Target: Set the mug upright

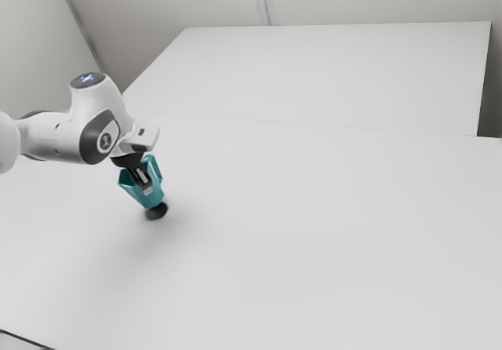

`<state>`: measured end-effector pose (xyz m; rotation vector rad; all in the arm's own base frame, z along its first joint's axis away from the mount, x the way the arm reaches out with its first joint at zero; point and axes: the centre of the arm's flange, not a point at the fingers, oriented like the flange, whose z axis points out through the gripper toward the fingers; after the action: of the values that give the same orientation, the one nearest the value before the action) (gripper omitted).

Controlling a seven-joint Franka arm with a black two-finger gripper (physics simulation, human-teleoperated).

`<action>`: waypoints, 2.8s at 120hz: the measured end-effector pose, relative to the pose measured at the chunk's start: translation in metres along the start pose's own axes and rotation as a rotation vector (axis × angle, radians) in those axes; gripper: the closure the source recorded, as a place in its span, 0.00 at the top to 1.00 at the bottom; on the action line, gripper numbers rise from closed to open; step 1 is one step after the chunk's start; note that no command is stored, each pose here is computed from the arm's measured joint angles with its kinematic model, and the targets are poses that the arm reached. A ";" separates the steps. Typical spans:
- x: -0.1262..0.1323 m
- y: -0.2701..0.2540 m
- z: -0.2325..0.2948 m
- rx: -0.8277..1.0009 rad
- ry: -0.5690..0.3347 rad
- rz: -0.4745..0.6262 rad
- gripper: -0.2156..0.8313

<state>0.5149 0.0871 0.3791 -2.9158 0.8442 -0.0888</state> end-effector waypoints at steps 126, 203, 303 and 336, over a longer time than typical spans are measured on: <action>0.070 0.087 0.006 -0.004 0.011 0.102 0.08; 0.058 0.056 0.000 0.013 0.017 0.035 0.48; 0.101 0.013 -0.106 0.109 0.168 0.006 0.66; 0.189 0.033 -0.182 0.038 0.151 0.000 0.76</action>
<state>0.6409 -0.0573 0.5611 -2.9023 0.8529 -0.3247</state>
